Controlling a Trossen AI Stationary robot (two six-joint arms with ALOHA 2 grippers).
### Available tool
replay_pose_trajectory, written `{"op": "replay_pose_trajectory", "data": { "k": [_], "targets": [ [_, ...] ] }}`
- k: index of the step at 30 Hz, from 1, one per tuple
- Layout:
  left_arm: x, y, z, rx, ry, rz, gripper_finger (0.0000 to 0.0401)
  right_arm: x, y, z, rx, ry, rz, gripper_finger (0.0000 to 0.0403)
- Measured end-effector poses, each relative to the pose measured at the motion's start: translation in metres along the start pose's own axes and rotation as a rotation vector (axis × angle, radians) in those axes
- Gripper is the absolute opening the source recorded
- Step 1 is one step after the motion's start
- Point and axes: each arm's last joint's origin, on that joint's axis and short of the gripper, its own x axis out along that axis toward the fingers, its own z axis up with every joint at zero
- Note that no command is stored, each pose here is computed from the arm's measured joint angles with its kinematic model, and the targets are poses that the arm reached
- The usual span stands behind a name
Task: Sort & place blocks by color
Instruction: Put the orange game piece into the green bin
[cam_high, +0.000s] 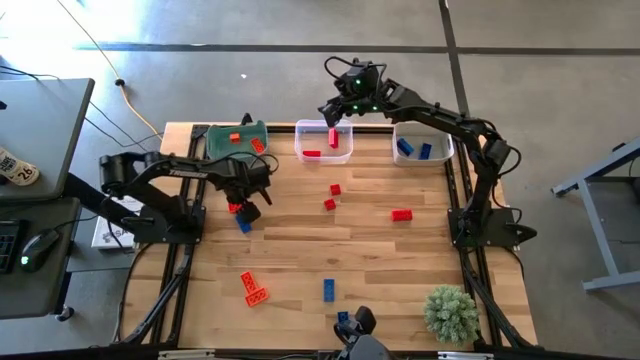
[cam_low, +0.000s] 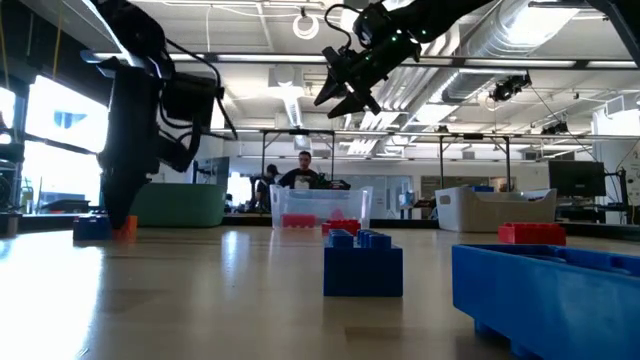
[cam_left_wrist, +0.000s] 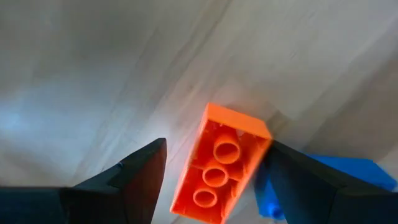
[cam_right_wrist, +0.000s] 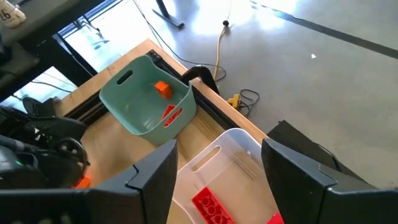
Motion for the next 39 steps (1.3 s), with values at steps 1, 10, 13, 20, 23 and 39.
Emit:
{"op": "replay_pose_trajectory", "data": {
  "k": [1,10,13,20,23,39],
  "targets": [
    [0.003,0.000,0.001,-0.002,0.013,0.012,0.0255,0.000,0.000,0.000,0.004,0.000,0.000,0.0220],
    [0.011,-0.002,0.005,0.016,0.041,0.028,0.0225,0.000,0.002,-0.001,0.023,0.004,0.004,0.0220],
    [0.010,-0.002,0.005,0.023,0.030,0.013,0.0181,0.001,0.006,-0.002,0.012,0.011,0.011,0.0220],
    [0.009,-0.002,0.004,0.043,0.027,0.001,0.0104,0.003,0.016,-0.007,-0.002,0.035,0.028,0.0220],
    [0.008,-0.002,0.005,0.058,0.015,-0.016,0.0104,0.003,0.020,-0.008,0.004,0.040,0.036,0.0220],
    [-0.050,0.011,0.029,0.100,-0.296,-0.085,0.0104,-0.013,0.057,-0.012,0.026,0.086,0.086,0.0220]
  ]
}}
